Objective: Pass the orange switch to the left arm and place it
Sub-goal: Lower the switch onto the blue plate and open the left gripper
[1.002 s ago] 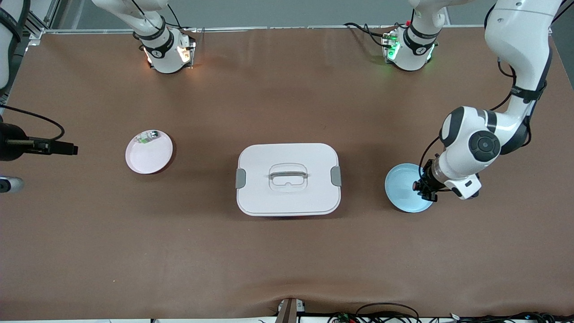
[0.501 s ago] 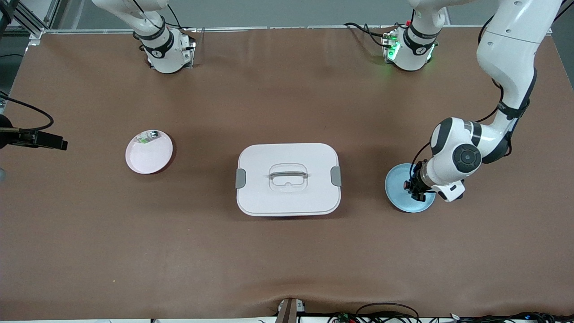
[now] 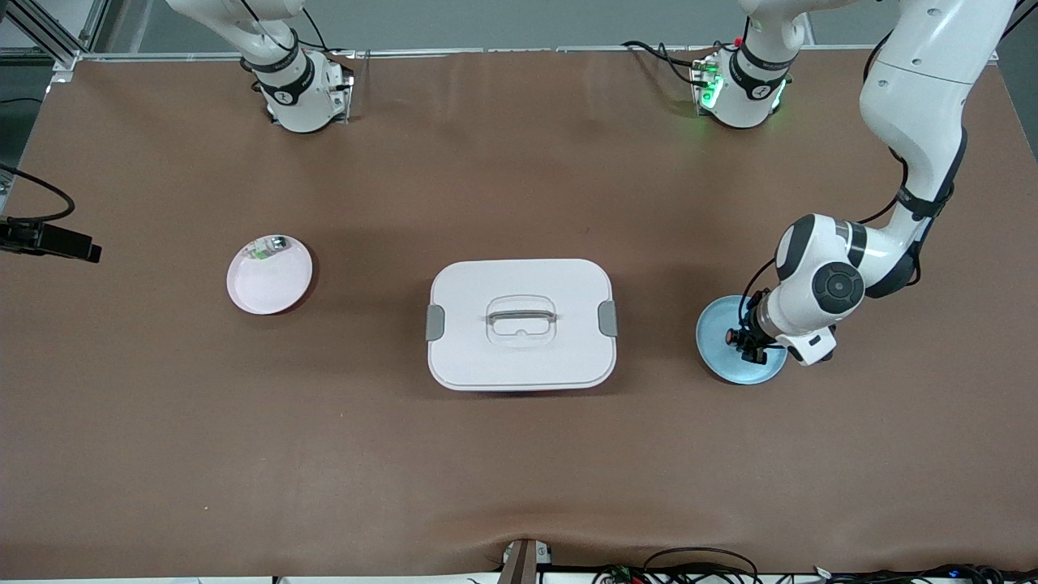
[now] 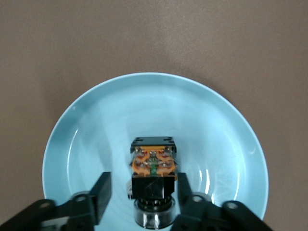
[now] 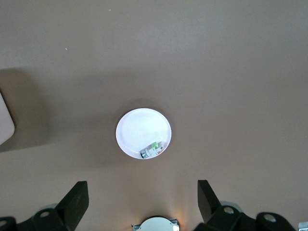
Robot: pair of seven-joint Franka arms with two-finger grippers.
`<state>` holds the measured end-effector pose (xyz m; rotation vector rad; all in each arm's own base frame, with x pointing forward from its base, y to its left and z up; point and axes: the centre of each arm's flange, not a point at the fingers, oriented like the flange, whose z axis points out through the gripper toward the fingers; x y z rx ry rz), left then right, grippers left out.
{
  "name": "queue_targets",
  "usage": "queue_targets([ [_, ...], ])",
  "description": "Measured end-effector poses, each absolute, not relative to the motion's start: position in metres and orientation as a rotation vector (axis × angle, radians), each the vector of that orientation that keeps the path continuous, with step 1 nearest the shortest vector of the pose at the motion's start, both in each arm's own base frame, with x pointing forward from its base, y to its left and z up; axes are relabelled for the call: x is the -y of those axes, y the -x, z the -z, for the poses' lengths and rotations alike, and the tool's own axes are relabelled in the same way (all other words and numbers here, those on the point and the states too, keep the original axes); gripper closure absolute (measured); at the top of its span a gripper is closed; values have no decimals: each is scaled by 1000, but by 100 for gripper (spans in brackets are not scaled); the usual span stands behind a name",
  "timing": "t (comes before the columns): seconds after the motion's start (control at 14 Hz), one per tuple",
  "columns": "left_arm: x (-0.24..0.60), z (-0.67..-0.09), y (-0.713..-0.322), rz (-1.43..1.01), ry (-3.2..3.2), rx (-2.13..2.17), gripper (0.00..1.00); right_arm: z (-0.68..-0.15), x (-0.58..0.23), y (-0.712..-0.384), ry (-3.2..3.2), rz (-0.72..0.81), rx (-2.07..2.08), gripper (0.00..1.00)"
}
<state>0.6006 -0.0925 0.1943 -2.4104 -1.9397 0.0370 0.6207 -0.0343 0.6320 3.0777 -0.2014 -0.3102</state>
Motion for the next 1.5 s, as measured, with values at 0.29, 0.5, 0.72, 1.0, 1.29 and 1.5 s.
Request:
queue_targets([
  [0.29,90,-218,-619,33,2477,1908,0,-643,30,-615,-3087,285,189,0],
  [0.5,89,-248,-628,71,2621,1694,0,-648,28,-613,-3089,272,185,0],
  [0.72,89,-282,-631,31,2739,1384,0,-651,29,-611,-3090,263,186,0],
  [1.0,80,-318,-643,-44,2918,991,0,-653,29,-607,-3105,209,185,0],
  [1.29,79,-336,-647,-131,3075,564,0,-654,27,-584,-3115,114,181,0],
  [1.5,79,-346,-649,-117,3121,326,0,-653,25,-566,-3125,104,178,0],
])
